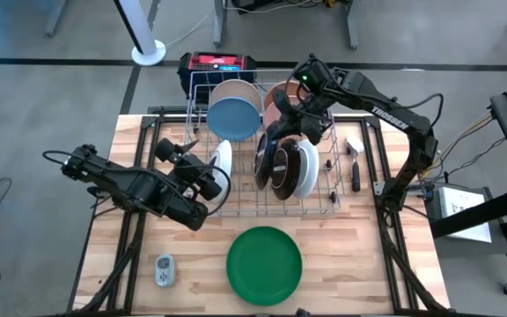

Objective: Sort dishes
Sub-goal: Put the orange flower patterned plate into the dish rack

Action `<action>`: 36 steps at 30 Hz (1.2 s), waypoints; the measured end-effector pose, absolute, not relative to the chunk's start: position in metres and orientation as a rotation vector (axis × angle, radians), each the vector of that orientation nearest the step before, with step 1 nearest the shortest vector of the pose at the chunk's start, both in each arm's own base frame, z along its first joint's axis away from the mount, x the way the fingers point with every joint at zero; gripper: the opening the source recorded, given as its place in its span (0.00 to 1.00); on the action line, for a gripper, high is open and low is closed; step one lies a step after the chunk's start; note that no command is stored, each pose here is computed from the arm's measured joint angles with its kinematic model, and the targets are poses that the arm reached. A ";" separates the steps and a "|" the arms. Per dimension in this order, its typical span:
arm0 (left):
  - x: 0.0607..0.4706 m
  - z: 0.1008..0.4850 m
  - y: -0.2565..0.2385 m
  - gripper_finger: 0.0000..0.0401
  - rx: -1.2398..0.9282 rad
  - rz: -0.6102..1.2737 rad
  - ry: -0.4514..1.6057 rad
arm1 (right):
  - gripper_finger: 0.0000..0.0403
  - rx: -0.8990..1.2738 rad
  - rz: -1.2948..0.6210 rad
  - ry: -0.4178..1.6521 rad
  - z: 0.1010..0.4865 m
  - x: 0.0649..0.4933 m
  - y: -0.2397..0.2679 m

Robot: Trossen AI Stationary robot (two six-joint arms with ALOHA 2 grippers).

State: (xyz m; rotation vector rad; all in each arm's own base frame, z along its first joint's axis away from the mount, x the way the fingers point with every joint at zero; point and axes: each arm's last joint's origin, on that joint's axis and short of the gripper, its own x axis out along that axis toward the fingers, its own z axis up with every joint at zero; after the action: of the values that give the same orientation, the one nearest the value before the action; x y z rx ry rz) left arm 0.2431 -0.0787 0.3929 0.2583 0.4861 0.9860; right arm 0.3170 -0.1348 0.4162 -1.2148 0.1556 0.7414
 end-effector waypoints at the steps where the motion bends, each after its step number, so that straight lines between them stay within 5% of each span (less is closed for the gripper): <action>1: 0.243 0.393 -0.079 0.71 0.259 0.986 0.486 | 0.00 -1.222 0.748 0.155 0.414 0.317 -0.135; 36: 0.243 0.391 -0.079 0.71 0.268 0.986 0.494 | 0.00 -1.258 0.803 0.143 0.385 0.328 -0.137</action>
State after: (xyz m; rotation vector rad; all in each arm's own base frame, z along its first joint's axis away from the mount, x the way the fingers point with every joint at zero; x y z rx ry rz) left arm 0.2430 -0.0787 0.3909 0.2683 0.4938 0.9864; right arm 0.3280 -0.1372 0.3854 -1.2582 0.1432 0.8027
